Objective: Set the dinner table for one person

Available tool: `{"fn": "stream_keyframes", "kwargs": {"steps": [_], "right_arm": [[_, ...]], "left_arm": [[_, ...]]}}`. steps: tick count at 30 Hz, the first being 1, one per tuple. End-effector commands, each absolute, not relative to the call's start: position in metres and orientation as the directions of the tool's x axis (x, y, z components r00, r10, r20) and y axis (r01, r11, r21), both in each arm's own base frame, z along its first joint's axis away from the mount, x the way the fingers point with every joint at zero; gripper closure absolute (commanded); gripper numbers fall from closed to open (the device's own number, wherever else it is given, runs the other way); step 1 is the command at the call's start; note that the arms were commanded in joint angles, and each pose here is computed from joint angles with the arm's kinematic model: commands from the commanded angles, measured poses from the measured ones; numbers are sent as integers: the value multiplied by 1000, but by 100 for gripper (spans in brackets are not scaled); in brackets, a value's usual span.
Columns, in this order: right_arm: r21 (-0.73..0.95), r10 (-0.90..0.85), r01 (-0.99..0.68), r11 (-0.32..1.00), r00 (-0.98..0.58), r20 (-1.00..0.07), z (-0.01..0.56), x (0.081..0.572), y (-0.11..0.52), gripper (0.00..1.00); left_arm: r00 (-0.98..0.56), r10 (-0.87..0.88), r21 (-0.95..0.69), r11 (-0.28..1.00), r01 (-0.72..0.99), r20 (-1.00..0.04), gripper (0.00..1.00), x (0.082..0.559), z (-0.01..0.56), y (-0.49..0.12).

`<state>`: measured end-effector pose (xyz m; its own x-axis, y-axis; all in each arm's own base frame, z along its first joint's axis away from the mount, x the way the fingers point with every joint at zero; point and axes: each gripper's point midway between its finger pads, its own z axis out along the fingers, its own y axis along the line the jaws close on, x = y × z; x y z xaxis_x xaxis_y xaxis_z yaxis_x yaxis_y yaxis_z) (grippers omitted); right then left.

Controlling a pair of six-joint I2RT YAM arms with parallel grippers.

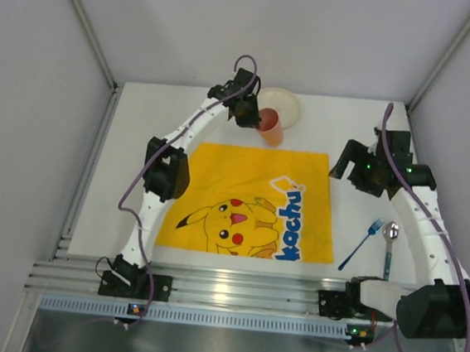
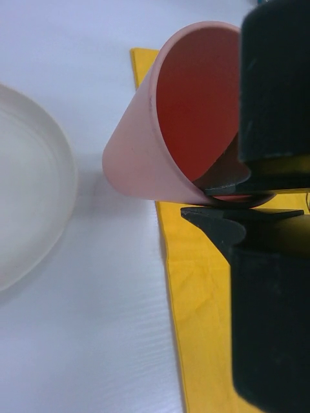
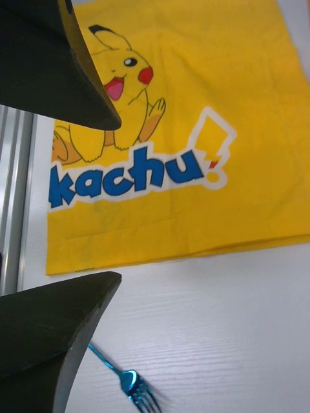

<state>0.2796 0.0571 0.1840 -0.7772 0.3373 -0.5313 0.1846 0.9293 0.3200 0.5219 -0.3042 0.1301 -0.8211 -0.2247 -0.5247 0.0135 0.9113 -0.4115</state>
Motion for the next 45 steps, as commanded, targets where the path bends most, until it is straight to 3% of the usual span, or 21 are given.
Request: {"fn": "stream_keyframes", "kwargs": {"steps": [1, 7, 14, 17, 20, 22, 23, 24, 26, 27, 29, 31, 35, 45], "right_arm": [[418, 324, 60, 907, -732, -599, 235, 312, 88, 9], [447, 259, -73, 892, -728, -635, 276, 342, 143, 9], [392, 203, -63, 918, -774, -600, 241, 357, 176, 13], [359, 212, -13, 933, -787, -579, 226, 357, 169, 21], [337, 212, 12, 942, -797, -565, 216, 349, 164, 36], [320, 205, 23, 947, -809, -551, 206, 343, 162, 55], [314, 190, 11, 950, -816, -546, 203, 338, 166, 63], [289, 182, 19, 957, -817, -548, 198, 337, 165, 80], [257, 160, 22, 966, -831, -532, 185, 332, 167, 97], [253, 161, 28, 967, -836, -525, 181, 331, 167, 100], [236, 164, 43, 971, -835, -525, 178, 332, 165, 100], [218, 158, 44, 975, -824, -544, 182, 338, 162, 100], [109, 134, 87, 990, -803, -581, 189, 355, 142, 100], [-11, 142, 184, 983, -795, -590, 169, 409, 110, 100]], "left_arm": [[-761, -93, -419, 874, 246, -642, 100, 490, 210, -342], [-777, 78, -267, 914, 306, -624, 100, 423, 198, -354], [-769, 93, -305, 883, 357, -632, 100, 367, 232, -365], [-763, 70, -316, 883, 347, -642, 100, 350, 249, -363], [-754, 48, -311, 893, 326, -655, 100, 340, 260, -355], [-757, 51, -307, 895, 324, -651, 100, 335, 257, -352], [-750, 43, -315, 891, 328, -660, 94, 333, 263, -351], [-747, 46, -317, 887, 335, -663, 73, 330, 265, -354], [-741, 30, -332, 882, 335, -671, 44, 326, 273, -355], [-745, 13, -357, 872, 335, -667, 18, 323, 275, -360], [-745, -18, -382, 867, 320, -667, 8, 322, 284, -360], [-737, -49, -385, 875, 294, -674, 2, 322, 291, -355], [-690, -87, -308, 929, 204, -718, 2, 328, 307, -318], [-710, -147, -289, 954, 83, -688, 2, 325, 282, -244]]}}
